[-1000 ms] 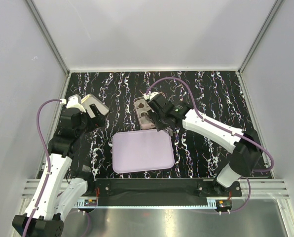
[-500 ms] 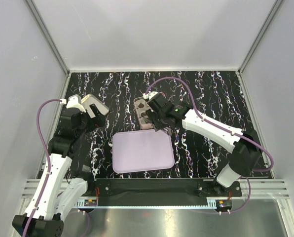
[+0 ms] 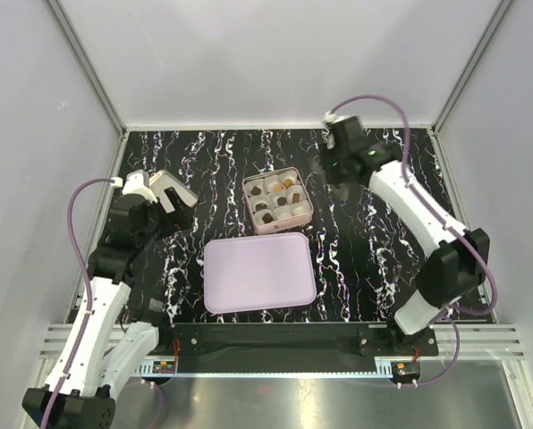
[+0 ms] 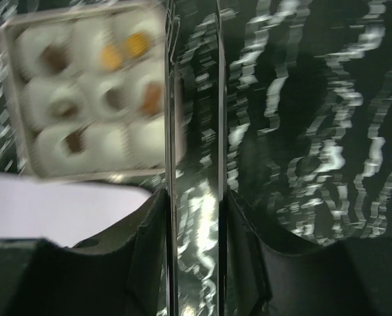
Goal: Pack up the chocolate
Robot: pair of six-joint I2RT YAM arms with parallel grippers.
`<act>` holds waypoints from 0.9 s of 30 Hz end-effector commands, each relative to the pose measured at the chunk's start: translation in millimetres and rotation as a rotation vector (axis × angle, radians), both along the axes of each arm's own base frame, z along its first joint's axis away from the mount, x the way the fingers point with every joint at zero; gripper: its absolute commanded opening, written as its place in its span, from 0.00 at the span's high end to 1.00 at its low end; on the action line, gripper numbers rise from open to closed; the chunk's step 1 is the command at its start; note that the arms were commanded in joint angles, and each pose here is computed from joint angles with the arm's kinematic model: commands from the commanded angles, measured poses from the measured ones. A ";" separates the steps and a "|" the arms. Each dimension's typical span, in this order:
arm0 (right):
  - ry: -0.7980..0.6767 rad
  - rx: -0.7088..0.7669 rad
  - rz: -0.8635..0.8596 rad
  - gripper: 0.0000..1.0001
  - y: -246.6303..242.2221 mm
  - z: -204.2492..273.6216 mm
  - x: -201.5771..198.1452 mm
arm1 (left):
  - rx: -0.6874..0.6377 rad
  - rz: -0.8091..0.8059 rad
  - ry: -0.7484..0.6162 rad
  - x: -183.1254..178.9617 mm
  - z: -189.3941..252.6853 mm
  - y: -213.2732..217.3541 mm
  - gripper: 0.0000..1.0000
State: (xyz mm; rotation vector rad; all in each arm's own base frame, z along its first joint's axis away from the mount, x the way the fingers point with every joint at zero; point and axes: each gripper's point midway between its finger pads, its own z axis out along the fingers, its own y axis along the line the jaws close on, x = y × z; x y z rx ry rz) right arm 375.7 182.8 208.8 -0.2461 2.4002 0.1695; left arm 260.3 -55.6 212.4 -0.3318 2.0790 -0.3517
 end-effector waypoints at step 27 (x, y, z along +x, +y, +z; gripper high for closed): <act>0.502 -0.059 -0.309 0.33 -147.4 -171.3 -7.1 | -0.032 -0.105 -0.042 4.7 6.5 -17.6 0.01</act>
